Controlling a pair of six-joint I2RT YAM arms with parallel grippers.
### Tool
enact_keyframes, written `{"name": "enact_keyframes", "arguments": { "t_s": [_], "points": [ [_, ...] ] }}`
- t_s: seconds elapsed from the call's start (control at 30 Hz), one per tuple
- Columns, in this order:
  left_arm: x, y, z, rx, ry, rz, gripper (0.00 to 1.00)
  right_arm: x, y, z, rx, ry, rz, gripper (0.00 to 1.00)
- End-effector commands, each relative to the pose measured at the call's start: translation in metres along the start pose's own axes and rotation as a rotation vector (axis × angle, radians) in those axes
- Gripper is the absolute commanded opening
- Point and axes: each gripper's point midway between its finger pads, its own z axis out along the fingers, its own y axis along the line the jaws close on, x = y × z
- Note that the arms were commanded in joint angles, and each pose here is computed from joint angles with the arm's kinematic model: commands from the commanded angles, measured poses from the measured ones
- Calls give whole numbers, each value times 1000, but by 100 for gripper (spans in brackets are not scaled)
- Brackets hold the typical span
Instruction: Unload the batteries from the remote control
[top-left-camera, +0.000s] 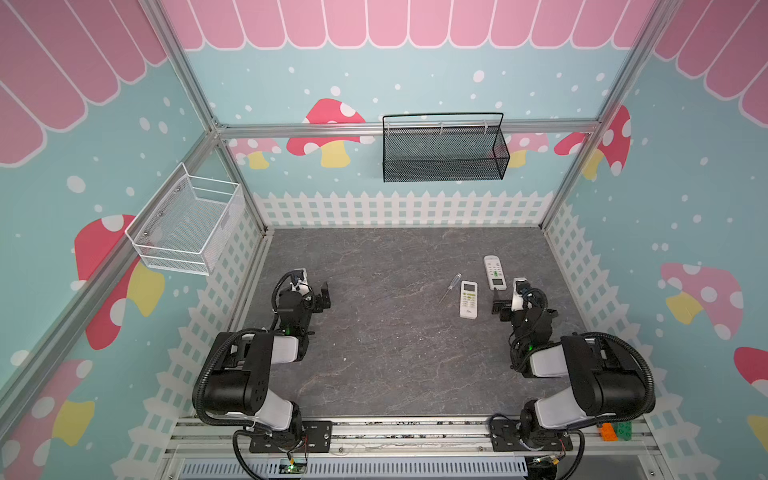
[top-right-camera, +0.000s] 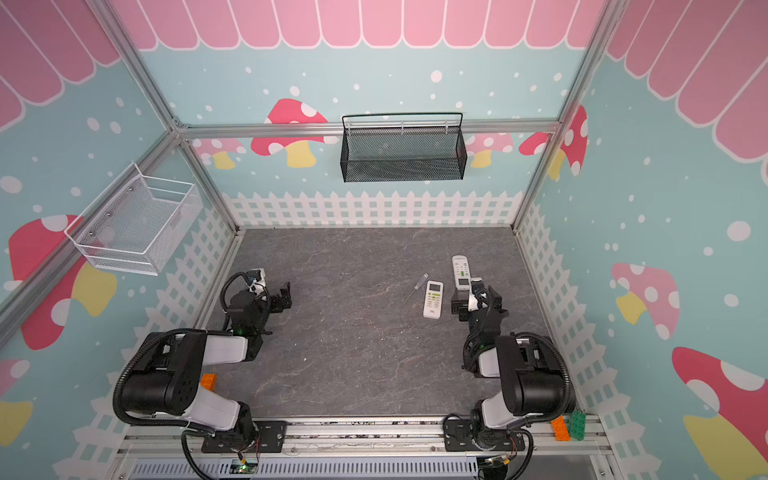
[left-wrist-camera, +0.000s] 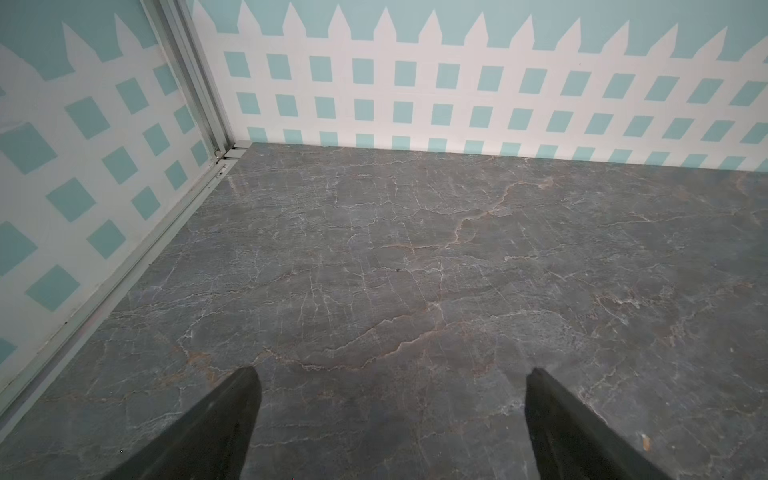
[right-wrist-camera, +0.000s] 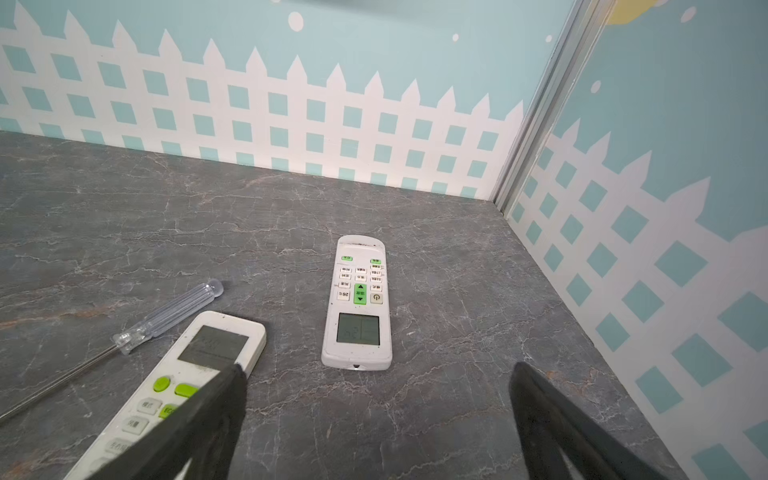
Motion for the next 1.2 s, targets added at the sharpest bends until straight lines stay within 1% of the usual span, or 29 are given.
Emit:
{"name": "enact_keyframes", "arguments": {
  "t_s": [0.0,0.9,1.0,1.17],
  "points": [
    [-8,1,3,-10,-20,-20,100,-5,-3,1,14,-23,5,100],
    [-8,1,3,-23,-23,-12,100,-5,-3,1,14,-22,3,100],
    [-8,1,3,-24,-22,-10,100,-7,4,2,-26,-29,-13,100],
    [-8,1,3,-26,-16,-11,100,-6,4,3,-36,-25,-9,100]
  ]
}}
